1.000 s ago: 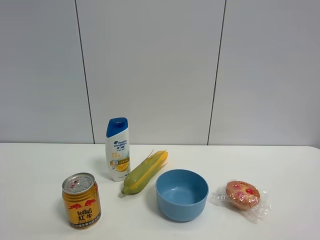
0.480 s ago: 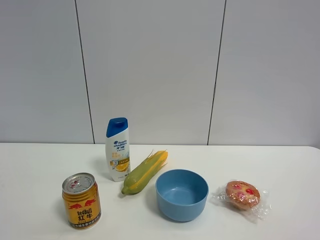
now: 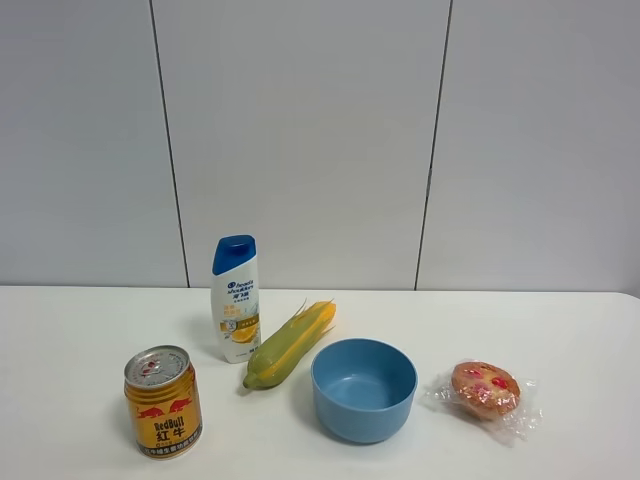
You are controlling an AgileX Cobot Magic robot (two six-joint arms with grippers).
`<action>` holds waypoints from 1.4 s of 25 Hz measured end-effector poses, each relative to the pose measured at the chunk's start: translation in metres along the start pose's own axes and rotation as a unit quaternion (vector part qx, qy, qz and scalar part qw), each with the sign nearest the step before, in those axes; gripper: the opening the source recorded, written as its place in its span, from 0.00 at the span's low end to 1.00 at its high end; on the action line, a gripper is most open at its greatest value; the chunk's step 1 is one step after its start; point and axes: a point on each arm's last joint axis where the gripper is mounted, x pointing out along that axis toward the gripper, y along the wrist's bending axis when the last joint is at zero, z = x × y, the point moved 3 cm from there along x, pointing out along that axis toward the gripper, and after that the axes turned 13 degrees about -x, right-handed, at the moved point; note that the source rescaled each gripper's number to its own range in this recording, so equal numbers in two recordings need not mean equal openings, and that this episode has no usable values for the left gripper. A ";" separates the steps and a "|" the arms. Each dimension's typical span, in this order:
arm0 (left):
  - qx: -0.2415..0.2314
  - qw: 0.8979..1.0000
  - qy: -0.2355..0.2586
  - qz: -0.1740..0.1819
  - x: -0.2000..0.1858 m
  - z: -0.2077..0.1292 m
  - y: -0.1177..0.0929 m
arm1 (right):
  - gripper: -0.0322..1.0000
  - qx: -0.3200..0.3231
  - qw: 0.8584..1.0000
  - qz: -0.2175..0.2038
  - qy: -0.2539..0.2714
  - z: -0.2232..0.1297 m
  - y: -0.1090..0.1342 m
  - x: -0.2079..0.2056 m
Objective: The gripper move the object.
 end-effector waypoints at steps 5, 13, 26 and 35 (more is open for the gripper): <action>0.000 1.000 0.000 0.000 0.000 0.000 0.000 | 0.59 0.000 1.000 0.000 0.000 0.000 0.000 0.000; 0.001 1.000 0.000 0.000 0.000 0.000 0.000 | 0.59 0.000 1.000 0.000 0.000 0.000 0.000 0.000; 0.000 1.000 0.000 0.000 0.000 0.000 0.000 | 0.59 0.001 1.000 0.000 0.000 0.000 0.000 0.000; 0.001 1.000 0.000 0.000 0.000 0.000 0.000 | 0.59 0.001 1.000 0.000 0.000 0.000 0.000 0.000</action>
